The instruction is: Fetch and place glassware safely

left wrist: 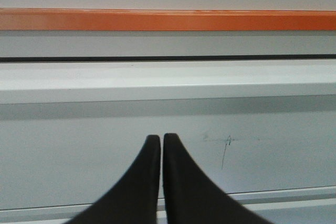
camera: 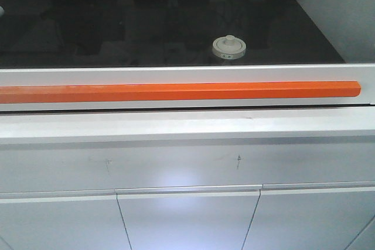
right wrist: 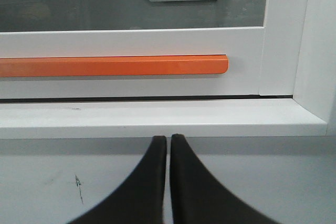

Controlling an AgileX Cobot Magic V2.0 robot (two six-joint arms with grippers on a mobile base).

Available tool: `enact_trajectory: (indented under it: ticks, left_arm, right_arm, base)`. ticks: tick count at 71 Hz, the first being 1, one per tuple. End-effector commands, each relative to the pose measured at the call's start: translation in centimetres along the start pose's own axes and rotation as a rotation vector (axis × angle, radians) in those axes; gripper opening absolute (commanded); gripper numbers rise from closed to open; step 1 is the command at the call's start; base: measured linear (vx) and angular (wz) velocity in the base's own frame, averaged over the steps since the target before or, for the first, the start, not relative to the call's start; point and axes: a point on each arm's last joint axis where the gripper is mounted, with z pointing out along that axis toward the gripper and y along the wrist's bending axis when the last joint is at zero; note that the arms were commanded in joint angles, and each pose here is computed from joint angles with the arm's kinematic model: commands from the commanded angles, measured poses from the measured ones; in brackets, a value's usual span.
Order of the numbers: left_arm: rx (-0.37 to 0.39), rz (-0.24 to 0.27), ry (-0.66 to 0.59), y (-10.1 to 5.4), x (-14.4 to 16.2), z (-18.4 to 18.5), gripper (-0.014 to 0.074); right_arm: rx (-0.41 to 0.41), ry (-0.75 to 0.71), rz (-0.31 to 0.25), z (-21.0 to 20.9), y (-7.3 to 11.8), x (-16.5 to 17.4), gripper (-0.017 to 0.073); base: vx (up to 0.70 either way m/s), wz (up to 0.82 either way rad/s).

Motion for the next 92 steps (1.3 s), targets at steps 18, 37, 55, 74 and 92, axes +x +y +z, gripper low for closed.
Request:
enact_trajectory:
  ticks: [18,37,55,74,92]
  left_arm:
    - [0.003,-0.013,-0.054,0.0,0.2,0.1,-0.0007]
    - [0.01,-0.046,-0.127,0.0,-0.4,0.1,-0.0007]
    - [0.019,-0.114,-0.427,0.0,-3.8,-0.9,-0.0007]
    - [0.026,-0.003,-0.69,-0.5,-12.7,-4.0,-0.0007]
    - [0.006,0.138,-0.809,-1.2,-23.6,-4.9,-0.0007]
  right_arm:
    - [-0.004,-0.07,-0.006,0.0,0.0,-0.1,-0.0003]
    - [-0.005,-0.084,-0.004,0.0,0.1,-0.2,-0.0003]
    - [-0.021,-0.326,-0.002,-0.6,0.2,-2.8,-0.0003]
    - [-0.011,-0.496,-0.043,-1.8,0.1,-9.7,-0.0003]
    - [0.004,-0.594,-0.081,-1.2,0.0,-19.5,-0.0003]
  base:
    - [0.0,0.0]
    - [0.0,0.0]
    - [0.0,0.0]
    - [0.0,0.0]
    - [0.0,0.0]
